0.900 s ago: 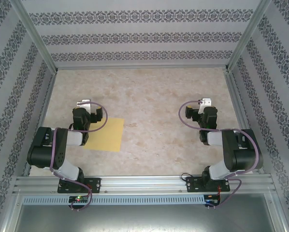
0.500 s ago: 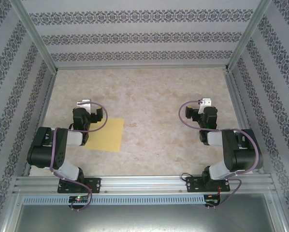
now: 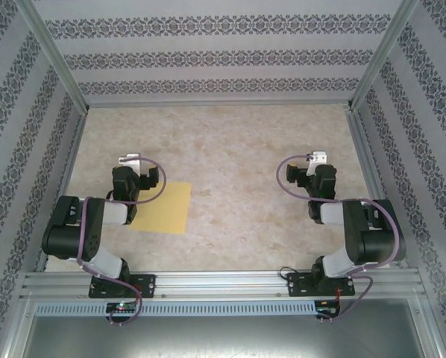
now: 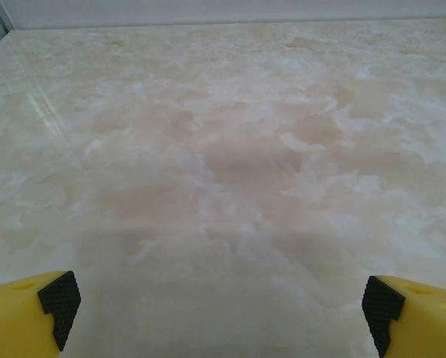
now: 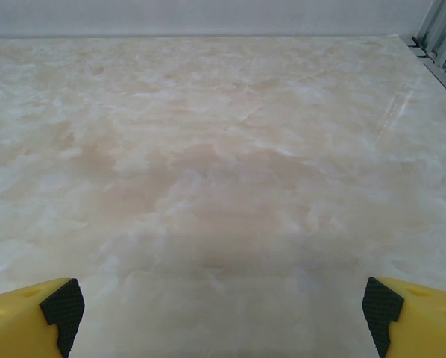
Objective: Fold a paper plane with a square sheet of paper (fold left side to right side)
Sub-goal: Move the square sheet of paper to the center of the table.
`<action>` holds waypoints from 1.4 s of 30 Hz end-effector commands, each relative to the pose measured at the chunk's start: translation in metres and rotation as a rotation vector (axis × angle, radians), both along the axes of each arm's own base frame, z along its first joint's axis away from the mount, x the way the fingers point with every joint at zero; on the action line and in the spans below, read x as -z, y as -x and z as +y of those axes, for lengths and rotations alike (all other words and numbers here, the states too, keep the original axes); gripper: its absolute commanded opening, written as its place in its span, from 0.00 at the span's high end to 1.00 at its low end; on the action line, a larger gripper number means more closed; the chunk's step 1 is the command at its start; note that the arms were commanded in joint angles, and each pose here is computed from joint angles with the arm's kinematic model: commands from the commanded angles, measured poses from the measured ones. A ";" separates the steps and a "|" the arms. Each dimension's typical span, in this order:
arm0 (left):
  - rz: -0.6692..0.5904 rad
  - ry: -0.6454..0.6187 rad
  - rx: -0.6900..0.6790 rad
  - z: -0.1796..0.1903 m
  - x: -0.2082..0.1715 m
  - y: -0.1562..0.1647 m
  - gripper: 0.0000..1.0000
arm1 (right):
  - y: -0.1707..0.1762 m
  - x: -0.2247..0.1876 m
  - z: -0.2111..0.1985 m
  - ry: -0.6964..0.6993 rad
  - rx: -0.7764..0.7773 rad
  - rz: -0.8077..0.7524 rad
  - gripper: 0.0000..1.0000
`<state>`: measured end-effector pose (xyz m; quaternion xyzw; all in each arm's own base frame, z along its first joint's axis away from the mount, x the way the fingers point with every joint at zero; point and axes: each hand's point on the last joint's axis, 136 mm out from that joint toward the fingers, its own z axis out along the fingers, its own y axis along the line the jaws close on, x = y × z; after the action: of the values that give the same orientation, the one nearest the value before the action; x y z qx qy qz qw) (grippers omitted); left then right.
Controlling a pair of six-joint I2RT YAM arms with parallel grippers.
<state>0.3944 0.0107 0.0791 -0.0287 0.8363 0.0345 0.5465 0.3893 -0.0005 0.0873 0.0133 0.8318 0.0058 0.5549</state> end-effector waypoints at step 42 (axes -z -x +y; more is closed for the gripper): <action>1.017 0.162 0.019 -0.117 0.070 0.098 0.56 | 0.073 -0.094 0.113 0.001 -0.202 0.232 0.02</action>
<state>0.2916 -0.0921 0.0149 -0.0568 0.9957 -0.0156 0.0718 0.3181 0.1128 0.1765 -0.0615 0.8883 0.0734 0.4491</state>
